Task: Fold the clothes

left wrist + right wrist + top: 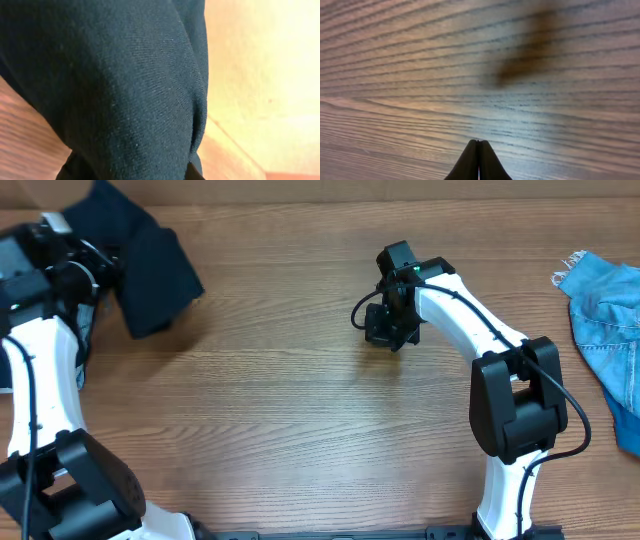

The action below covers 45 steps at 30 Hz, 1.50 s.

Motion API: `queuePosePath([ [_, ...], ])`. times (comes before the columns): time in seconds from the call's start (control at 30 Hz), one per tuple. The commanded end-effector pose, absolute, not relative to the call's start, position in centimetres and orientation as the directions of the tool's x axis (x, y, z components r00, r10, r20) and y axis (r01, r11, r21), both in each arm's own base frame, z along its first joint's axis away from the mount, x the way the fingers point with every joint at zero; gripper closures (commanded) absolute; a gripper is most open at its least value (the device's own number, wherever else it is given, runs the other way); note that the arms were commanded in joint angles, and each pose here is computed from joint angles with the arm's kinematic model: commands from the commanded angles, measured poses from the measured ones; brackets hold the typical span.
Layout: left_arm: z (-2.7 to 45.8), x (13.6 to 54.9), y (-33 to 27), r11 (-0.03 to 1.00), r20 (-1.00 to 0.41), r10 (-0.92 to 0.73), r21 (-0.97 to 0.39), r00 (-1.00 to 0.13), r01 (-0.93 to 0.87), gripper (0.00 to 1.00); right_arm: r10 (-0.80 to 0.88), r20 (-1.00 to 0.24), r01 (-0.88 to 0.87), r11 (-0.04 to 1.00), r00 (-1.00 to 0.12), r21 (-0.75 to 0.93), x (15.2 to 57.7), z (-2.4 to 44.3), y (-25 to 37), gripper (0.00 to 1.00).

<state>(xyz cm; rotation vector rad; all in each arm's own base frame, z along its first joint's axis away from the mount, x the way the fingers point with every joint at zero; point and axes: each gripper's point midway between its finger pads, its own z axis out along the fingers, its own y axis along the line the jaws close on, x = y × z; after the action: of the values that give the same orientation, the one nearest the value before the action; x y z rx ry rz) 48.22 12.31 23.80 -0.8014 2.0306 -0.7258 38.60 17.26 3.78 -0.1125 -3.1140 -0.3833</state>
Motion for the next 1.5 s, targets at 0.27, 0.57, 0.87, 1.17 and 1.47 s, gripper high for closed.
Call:
queuePosePath([
  [0.27, 28.3, 44.1, 25.4, 0.606, -0.586, -0.791, -0.705, -0.178, -0.369, 0.96, 0.074, 0.056, 0.084, 0.973, -0.996, 0.216, 36.9, 5.0, 16.6, 0.96],
  [0.57, 26.7, 39.8, 32.6, 0.607, -0.614, -0.779, -0.689, -0.127, -0.395, 0.96, 0.071, 0.072, 0.085, 0.974, -0.995, 0.209, 36.4, 5.0, 16.5, 0.96],
  [0.87, 29.4, 44.7, 33.0, 0.520, -0.527, -0.850, -0.838, -0.003, -0.166, 0.96, 0.072, 0.092, 0.090, 0.976, -0.993, 0.200, 35.9, 5.0, 16.3, 0.96],
  [1.17, 26.8, 49.9, 28.4, 0.561, -0.565, -0.824, -0.800, -0.046, -0.215, 0.96, 0.073, 0.113, 0.093, 0.977, -0.991, 0.191, 35.4, 5.0, 16.1, 0.96],
  [1.47, 18.8, 49.8, 31.2, 0.561, -0.555, -0.824, -0.766, -0.118, -0.314, 0.95, 0.074, 0.156, 0.101, 0.980, -0.985, 0.172, 34.3, 5.0, 15.8, 0.96],
])
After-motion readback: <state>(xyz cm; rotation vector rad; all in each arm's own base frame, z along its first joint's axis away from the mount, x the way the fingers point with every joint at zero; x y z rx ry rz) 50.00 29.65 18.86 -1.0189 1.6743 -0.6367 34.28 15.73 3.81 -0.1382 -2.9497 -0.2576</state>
